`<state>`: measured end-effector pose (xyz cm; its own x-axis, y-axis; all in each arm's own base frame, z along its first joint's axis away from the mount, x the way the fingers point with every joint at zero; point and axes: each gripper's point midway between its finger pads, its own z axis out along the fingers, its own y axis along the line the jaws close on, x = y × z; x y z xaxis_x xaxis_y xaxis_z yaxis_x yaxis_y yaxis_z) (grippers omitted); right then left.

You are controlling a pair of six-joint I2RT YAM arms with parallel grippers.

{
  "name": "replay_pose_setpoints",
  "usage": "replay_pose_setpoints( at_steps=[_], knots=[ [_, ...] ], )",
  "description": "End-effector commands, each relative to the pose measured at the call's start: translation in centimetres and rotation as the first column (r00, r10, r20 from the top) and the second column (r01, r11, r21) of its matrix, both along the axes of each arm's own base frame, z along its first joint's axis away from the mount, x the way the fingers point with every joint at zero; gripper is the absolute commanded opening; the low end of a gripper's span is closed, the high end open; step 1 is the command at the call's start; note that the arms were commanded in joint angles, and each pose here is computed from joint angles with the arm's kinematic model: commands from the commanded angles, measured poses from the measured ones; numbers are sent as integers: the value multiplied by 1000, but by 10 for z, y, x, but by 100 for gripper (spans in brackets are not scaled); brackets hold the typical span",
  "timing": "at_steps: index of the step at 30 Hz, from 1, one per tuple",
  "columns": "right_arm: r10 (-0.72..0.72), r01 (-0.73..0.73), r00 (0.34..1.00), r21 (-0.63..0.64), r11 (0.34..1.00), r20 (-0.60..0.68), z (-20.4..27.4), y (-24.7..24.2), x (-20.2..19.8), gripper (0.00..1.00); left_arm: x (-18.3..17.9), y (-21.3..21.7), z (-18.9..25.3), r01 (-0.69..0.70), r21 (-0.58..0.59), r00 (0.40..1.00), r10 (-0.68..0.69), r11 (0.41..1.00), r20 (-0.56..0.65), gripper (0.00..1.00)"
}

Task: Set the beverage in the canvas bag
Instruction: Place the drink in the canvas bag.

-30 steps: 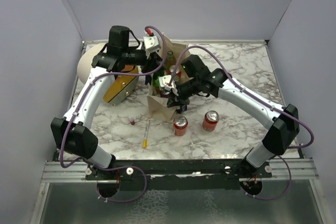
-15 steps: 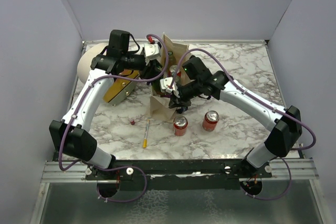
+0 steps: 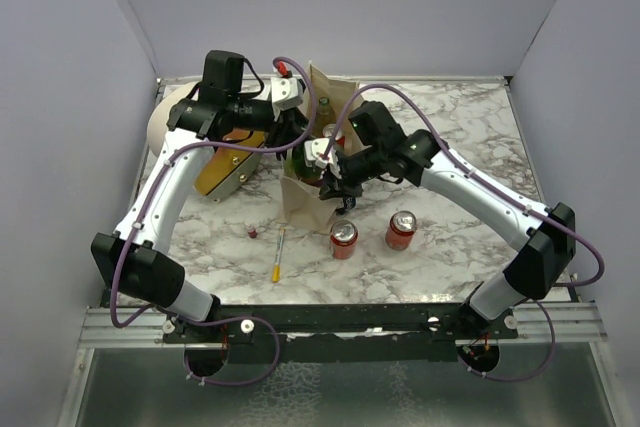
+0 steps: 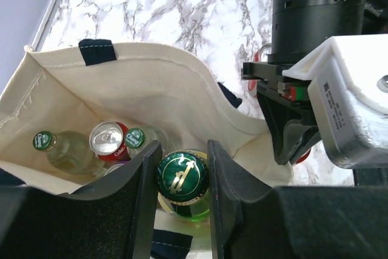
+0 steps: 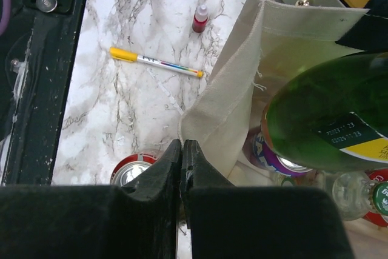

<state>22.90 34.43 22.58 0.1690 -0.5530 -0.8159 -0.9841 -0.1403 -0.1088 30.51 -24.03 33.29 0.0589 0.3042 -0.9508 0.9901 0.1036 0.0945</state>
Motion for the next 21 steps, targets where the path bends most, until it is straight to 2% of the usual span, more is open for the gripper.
replay_pose_setpoints(
  at_steps=[1, 9, 21],
  knots=[
    [-14, 12, 999, 34, 999, 39, 19, 3, 4, 3, -20, -5, 52, 95, -103, 991, -84, 990, 104, 0],
    [-16, 12, 999, 95, 995, 40, 37, 11, 5, 3, -25, -1, 41, 87, -83, 994, -80, 993, 79, 0],
    [-36, 33, 999, 111, 993, 28, 46, 13, 6, 1, -33, 4, 20, 104, -30, 993, -102, 994, 64, 0]
  ],
)
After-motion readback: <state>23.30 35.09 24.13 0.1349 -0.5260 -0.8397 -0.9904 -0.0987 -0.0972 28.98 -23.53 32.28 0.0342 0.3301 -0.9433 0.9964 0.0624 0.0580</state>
